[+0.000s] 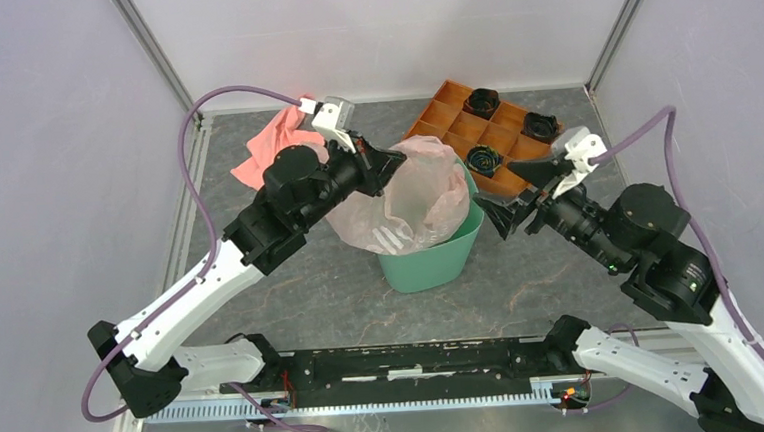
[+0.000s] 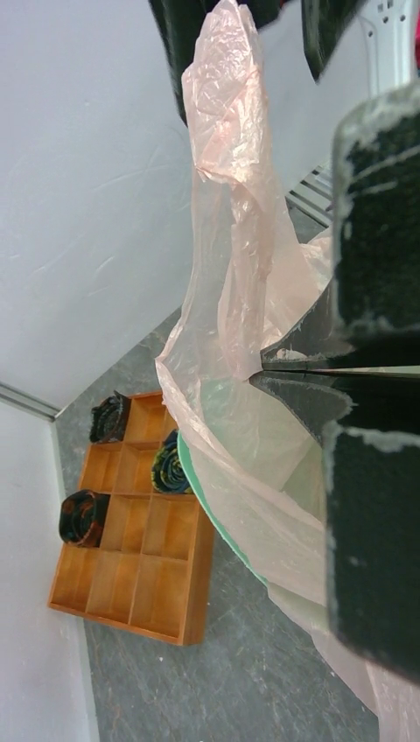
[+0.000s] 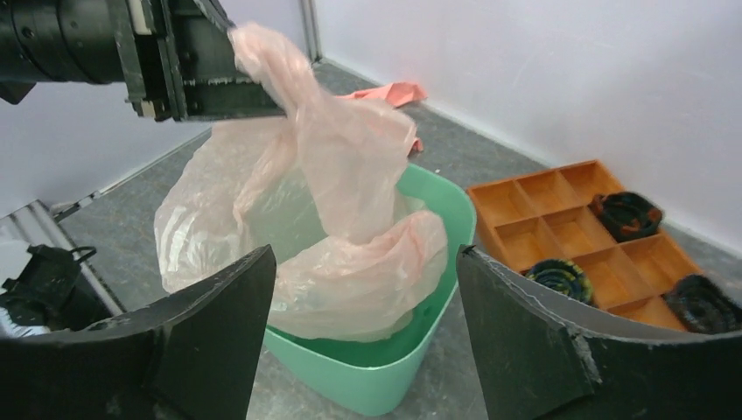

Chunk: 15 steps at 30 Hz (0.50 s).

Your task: Put the trash bags into the trash bin

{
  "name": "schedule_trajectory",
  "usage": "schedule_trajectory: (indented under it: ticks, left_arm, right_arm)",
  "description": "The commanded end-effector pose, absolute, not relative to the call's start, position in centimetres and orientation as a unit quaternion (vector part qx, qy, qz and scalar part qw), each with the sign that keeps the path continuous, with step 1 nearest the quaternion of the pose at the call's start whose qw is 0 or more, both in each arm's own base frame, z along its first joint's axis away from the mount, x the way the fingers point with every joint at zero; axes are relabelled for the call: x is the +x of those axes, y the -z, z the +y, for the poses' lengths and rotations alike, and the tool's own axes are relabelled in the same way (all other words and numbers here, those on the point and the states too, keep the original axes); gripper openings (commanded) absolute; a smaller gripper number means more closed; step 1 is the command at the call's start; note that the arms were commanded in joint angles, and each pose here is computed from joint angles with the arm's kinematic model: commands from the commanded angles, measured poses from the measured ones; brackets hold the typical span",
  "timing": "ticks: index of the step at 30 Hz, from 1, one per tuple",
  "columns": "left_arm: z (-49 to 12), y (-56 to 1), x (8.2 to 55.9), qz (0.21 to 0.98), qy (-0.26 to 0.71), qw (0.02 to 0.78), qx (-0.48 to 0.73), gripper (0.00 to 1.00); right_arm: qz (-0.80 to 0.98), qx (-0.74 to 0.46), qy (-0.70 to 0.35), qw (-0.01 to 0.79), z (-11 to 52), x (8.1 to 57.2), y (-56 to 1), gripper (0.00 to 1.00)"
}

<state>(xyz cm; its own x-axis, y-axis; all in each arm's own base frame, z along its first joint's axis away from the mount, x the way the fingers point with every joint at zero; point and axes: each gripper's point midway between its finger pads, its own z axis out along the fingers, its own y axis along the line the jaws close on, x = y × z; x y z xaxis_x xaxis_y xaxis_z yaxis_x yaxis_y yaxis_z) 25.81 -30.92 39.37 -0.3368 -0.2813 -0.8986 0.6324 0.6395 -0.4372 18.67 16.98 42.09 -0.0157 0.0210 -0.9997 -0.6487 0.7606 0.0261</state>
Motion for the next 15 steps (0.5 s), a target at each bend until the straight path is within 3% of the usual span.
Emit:
schedule_trajectory:
  ticks: [1,3,7,11,15]
  left_arm:
    - [-30.2,-42.5,25.9,0.672,0.443,0.589,0.074,0.02]
    - [-30.4,-42.5,25.9,0.672,0.448,0.586,0.072,0.02]
    - [-30.6,-42.8,25.9,0.669,0.455,0.584,0.064,0.02]
    - [-30.2,-44.3,26.2,0.659,0.458,0.595,0.049,0.02]
    - [-29.0,-48.3,26.2,0.624,0.464,0.628,0.030,0.02]
  right_arm:
    - [0.699,-0.283,-0.284,0.592,20.5,18.9,-37.7,0.77]
    - [0.697,-0.301,-0.311,0.572,22.5,19.0,-37.0,0.69]
    - [0.707,-0.313,-0.317,0.549,24.5,20.1,-34.9,0.63]
    - [0.754,-0.306,-0.262,0.520,24.4,22.2,-29.9,0.36]
    - [0.789,-0.305,-0.204,0.492,23.7,23.6,-25.4,0.21]
